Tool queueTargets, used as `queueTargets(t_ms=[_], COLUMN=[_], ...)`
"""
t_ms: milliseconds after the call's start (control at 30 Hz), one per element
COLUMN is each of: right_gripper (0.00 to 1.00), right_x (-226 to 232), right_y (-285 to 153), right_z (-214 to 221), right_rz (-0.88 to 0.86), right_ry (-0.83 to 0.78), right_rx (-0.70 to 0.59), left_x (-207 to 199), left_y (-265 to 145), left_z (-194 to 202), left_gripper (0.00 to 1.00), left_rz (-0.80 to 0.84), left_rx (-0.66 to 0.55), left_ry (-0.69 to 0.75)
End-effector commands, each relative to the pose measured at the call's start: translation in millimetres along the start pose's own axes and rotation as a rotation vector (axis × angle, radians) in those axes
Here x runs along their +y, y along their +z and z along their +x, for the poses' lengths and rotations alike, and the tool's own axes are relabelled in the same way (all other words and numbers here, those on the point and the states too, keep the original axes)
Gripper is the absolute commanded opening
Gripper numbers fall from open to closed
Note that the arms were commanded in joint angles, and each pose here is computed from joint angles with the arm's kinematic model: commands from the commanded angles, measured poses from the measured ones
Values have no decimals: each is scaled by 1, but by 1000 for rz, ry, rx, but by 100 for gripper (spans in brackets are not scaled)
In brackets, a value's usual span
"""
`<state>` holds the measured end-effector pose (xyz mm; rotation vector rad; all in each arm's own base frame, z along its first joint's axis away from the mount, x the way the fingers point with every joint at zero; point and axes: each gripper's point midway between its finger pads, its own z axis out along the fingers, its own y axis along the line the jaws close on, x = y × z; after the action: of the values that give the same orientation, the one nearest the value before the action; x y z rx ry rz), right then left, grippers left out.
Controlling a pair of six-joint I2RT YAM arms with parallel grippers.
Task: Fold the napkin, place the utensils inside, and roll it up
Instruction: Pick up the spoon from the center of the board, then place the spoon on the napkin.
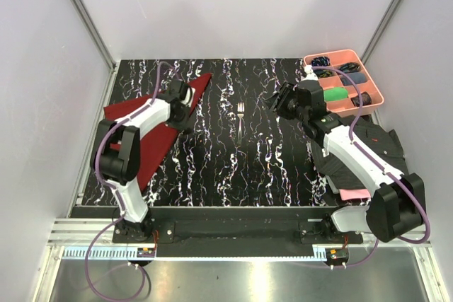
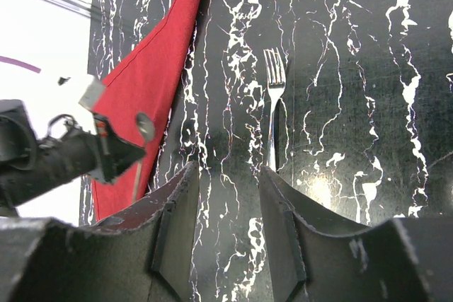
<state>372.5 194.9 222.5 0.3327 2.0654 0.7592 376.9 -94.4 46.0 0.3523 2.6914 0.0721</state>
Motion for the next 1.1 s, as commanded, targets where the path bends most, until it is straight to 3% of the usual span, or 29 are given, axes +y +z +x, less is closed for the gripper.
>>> queueTargets(t_ms=[0, 133, 400, 900, 1000, 1033, 1067], right_gripper=[48, 48, 48, 49, 51, 52, 54], right_x=[6, 9, 7, -8, -19, -26, -29], right_y=[1, 6, 7, 12, 22, 26, 30], right_z=[-10, -10, -8, 7, 18, 21, 22], right_rz=[-27, -36, -34, 1, 32, 57, 75], right_ry=[-23, -29, -25, -21, -32, -44, -50], right_rx=[-26, -13, -7, 29, 62, 73, 82], left_x=[39, 63, 77, 85, 81, 81, 78], left_y=[-31, -30, 2, 27, 25, 23, 21], left_z=[-35, -45, -33, -28, -31, -32, -33], left_gripper=[0, 0, 0, 1, 16, 38, 47], left_rz=[-66, -38, -18, -8, 6, 6, 6], left_rx=[-116, -133, -27, 35, 38, 35, 30], left_ry=[-5, -7, 36, 29, 6, -2, -5])
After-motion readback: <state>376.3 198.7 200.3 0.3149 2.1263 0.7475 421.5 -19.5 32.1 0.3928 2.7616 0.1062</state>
